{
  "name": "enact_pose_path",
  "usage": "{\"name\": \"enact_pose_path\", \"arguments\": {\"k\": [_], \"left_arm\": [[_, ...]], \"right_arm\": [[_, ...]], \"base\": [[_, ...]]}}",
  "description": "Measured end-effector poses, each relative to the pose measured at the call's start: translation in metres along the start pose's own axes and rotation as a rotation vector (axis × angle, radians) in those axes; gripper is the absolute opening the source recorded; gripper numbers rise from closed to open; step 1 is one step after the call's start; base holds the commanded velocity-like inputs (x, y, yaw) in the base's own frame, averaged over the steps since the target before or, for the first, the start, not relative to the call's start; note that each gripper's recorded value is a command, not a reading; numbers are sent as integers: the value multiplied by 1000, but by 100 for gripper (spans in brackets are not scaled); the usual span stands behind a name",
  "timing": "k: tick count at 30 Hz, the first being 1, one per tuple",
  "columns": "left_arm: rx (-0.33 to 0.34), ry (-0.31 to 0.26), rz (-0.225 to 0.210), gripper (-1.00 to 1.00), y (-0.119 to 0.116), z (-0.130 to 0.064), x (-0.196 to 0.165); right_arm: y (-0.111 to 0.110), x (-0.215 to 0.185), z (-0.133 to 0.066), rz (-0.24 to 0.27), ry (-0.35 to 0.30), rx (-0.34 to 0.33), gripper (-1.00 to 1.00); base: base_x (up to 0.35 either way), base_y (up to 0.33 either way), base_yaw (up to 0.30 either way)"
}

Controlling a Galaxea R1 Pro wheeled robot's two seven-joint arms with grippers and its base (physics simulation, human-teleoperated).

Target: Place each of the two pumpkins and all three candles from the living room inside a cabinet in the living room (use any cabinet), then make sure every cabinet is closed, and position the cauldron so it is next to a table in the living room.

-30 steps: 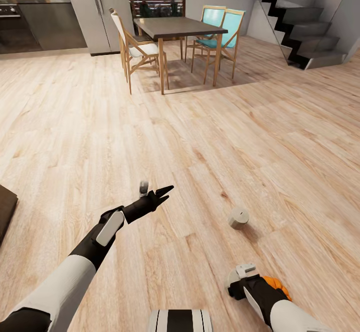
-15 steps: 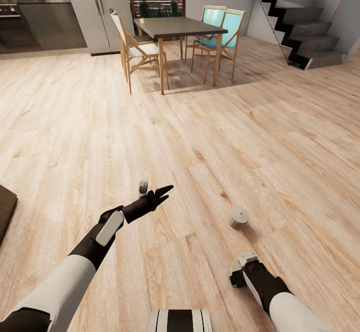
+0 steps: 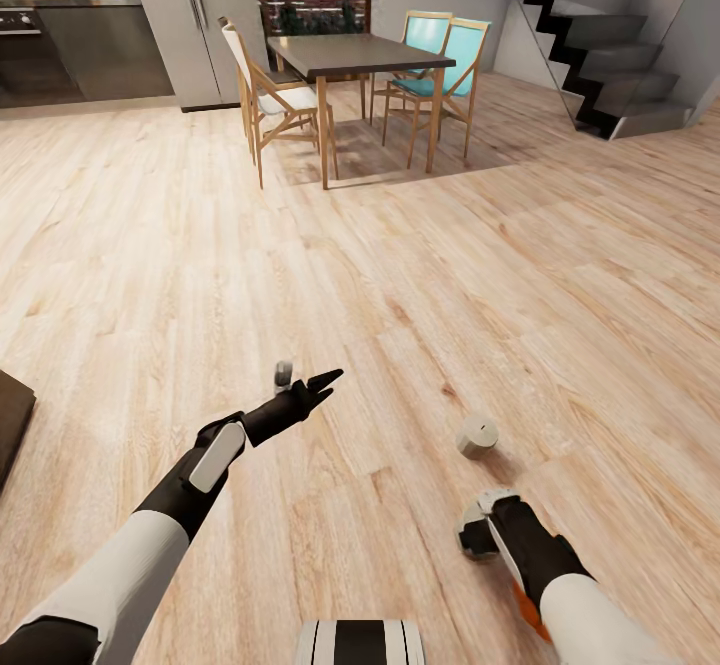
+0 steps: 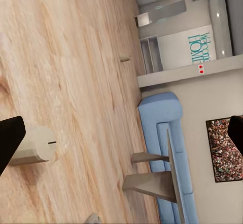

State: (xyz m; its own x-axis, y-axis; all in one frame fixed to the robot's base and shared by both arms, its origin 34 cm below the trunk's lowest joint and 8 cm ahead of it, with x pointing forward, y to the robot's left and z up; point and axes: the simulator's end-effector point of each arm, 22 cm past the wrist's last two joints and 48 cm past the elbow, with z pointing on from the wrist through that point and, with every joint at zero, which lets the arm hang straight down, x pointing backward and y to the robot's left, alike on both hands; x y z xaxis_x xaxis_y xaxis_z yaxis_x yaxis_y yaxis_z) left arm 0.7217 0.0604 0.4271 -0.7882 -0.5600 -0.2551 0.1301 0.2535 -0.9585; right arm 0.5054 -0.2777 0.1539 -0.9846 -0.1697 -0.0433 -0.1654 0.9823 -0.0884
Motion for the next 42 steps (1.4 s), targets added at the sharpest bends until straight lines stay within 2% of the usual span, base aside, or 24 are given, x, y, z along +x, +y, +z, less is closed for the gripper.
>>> {"name": "enact_pose_path", "arguments": {"k": [3,6,9,14,19,27,42], "left_arm": [[0,0,0,100,0,1,1],[0,-1,0,100,0,1,1],[-2,-1,1,100,1,0,0],[-3,-2,3,100,1,0,0],[-1,-2,7,100,0,0,-1],[-1,-4,13,100,-1,-2,-4],[-1,-5,13,100,-1,-2,-5]], "right_arm": [[20,-6,-8,12,7,-116,-100],[22,-17,-20,18,-11,-208,-100],[9,-29,-35,25,-36,-284,-100],[-23,-36,-56,35,-57,-357,-100],[-26,-44,-75,30,-85,-445,-100],[-44,-45,-81,31,-94,-439,-100],[-47,-51,-85,33,-114,-439,-100]], "base": [[0,0,0],[0,0,0],[0,0,0],[0,0,0],[0,0,0],[0,0,0],[0,0,0]]}}
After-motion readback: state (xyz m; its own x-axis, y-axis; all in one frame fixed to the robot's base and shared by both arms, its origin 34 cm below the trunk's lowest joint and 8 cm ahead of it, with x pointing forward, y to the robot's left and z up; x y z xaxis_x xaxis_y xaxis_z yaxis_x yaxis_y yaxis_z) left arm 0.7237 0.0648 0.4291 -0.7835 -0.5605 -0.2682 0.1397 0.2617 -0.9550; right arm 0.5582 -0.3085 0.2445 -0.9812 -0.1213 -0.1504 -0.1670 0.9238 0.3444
